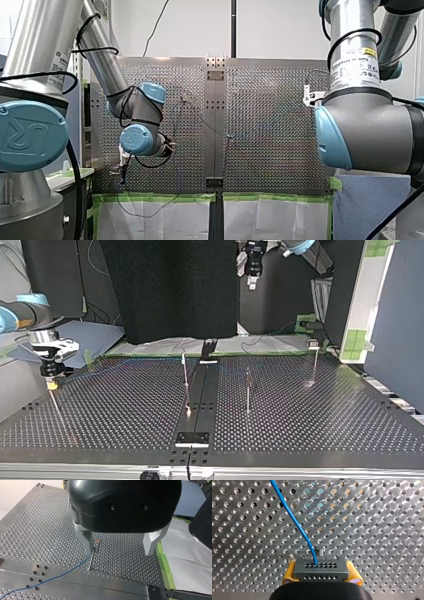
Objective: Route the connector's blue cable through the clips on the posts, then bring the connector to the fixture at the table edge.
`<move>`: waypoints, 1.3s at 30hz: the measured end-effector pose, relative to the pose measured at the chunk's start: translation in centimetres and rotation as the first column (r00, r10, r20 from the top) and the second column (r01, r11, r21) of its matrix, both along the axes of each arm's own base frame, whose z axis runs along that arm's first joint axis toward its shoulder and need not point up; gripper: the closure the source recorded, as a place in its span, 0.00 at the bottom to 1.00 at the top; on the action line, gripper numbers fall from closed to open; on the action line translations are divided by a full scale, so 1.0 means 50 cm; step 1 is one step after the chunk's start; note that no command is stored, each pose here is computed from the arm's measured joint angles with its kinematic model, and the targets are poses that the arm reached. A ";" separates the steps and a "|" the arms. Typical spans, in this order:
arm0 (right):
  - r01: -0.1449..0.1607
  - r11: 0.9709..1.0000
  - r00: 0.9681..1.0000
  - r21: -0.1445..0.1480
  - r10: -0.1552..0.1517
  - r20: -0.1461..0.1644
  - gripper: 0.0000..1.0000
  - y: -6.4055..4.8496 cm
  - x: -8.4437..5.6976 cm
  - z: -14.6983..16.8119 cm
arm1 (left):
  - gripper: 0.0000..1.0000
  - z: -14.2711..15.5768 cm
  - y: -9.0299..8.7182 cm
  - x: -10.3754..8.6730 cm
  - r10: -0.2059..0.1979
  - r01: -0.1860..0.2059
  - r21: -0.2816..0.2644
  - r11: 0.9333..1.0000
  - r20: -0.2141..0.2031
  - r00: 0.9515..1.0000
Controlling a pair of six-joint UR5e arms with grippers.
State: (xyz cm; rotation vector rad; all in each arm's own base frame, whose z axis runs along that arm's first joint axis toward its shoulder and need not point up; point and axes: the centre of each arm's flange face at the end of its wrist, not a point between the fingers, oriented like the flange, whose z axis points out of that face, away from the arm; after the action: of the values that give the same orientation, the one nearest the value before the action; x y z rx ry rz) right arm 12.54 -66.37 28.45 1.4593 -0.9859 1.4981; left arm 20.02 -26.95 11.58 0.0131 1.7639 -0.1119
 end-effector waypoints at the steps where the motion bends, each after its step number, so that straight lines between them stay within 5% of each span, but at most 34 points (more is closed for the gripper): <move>1: 0.001 1.000 1.000 0.000 -0.001 0.000 1.00 0.000 0.000 0.000 | 0.00 0.000 0.000 0.000 0.000 0.000 0.000 1.000 0.000 1.000; 17: 0.011 1.000 1.000 0.000 -0.011 0.000 0.90 -0.001 -0.002 0.001 | 0.00 0.000 0.000 0.000 0.001 -0.001 0.000 1.000 0.000 1.000; 20: -0.032 0.999 0.999 0.013 0.032 0.004 0.80 0.004 0.005 0.003 | 0.00 0.000 0.000 0.001 0.001 -0.001 0.000 1.000 0.000 1.000; 25: -0.035 0.999 0.999 0.014 0.035 0.004 0.49 0.004 0.007 0.002 | 0.00 0.000 0.001 0.001 0.002 -0.002 0.000 1.000 0.000 1.000; 28: -0.035 0.999 0.999 0.015 0.035 0.004 0.40 0.004 0.007 0.001 | 0.00 0.000 0.001 0.001 0.003 -0.003 0.000 1.000 0.001 1.000; 35: -0.035 0.999 0.999 0.015 0.035 0.004 0.37 0.004 0.007 0.001 | 0.00 0.000 0.001 0.001 0.004 -0.004 0.000 1.000 0.001 1.000; 39: -0.035 0.999 0.999 0.015 0.035 0.004 0.22 0.004 0.007 0.001 | 0.00 0.000 0.001 0.001 0.004 -0.004 0.001 1.000 0.000 1.000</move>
State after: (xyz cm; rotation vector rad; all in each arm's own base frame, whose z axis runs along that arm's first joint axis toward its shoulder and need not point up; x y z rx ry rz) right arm 12.87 -66.15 28.50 1.4921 -0.9809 1.5220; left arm 20.06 -26.89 11.58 0.0100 1.7636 -0.1085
